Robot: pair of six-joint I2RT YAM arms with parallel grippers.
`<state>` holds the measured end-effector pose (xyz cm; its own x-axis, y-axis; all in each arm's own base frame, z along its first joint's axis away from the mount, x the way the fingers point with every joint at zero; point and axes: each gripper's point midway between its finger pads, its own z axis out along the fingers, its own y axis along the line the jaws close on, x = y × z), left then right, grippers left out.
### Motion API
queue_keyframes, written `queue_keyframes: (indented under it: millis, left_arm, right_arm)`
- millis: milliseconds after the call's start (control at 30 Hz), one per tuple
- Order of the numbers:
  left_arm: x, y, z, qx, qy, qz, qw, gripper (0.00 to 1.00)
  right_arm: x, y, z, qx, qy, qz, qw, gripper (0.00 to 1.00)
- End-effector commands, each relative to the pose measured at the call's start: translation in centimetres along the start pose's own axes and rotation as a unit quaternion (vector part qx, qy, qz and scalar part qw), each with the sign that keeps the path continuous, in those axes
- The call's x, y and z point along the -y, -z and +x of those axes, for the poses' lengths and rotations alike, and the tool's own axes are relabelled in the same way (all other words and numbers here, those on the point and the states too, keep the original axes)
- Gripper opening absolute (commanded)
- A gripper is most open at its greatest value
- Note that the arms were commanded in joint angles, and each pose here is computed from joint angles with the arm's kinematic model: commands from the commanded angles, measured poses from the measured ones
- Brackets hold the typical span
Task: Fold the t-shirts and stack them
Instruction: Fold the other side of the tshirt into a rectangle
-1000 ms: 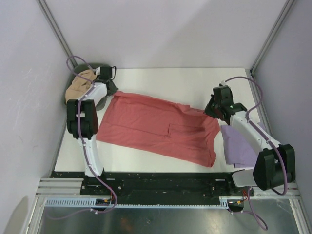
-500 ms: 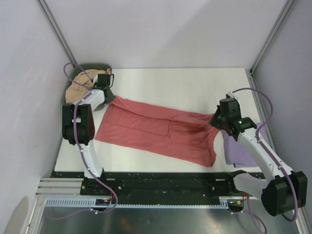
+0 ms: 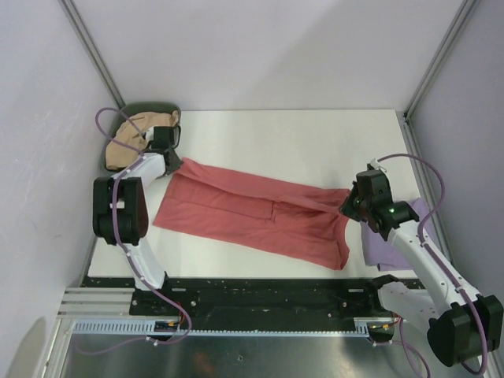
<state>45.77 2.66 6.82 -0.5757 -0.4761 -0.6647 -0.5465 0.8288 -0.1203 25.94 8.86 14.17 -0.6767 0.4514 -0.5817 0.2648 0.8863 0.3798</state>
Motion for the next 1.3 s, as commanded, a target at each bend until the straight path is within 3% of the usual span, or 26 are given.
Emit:
queue_keyframes:
  millis: [0, 367, 400, 533, 633, 1000, 1267]
  left_arm:
    - [-0.8, 1.2, -1.7, 0.037, 0.020, -0.004, 0.999, 0.00]
    - [-2.8, 1.9, 0.1, 0.035, 0.051, -0.032, 0.998, 0.05]
    - [-2.9, 2.0, 0.1, 0.036, 0.052, -0.033, 0.997, 0.08]
    - [-3.1, 2.7, 0.3, 0.039, 0.063, -0.029, 0.997, 0.40]
    - [-2.7, 3.1, 0.2, 0.040, 0.060, -0.013, 0.997, 0.47]
    - [-1.4, 0.7, 1.5, 0.004, 0.025, 0.002, 1.000, 0.33]
    - [-1.5, -0.1, 2.1, -0.007, 0.018, -0.003, 1.000, 0.32]
  right_arm:
    - [0.4, 0.1, 0.6, -0.001, -0.008, 0.004, 1.000, 0.00]
    - [1.3, -1.0, 2.5, -0.023, -0.010, 0.012, 1.000, 0.00]
    - [1.3, -1.1, 2.6, -0.024, -0.009, 0.012, 1.000, 0.00]
    - [1.4, -1.2, 2.7, -0.027, -0.005, 0.013, 1.000, 0.00]
    - [1.3, -1.3, 2.7, -0.028, -0.004, 0.010, 1.000, 0.00]
    - [0.8, -1.8, 2.8, -0.032, -0.003, 0.002, 0.999, 0.00]
    - [0.5, -2.0, 2.9, -0.035, -0.003, -0.002, 0.999, 0.00]
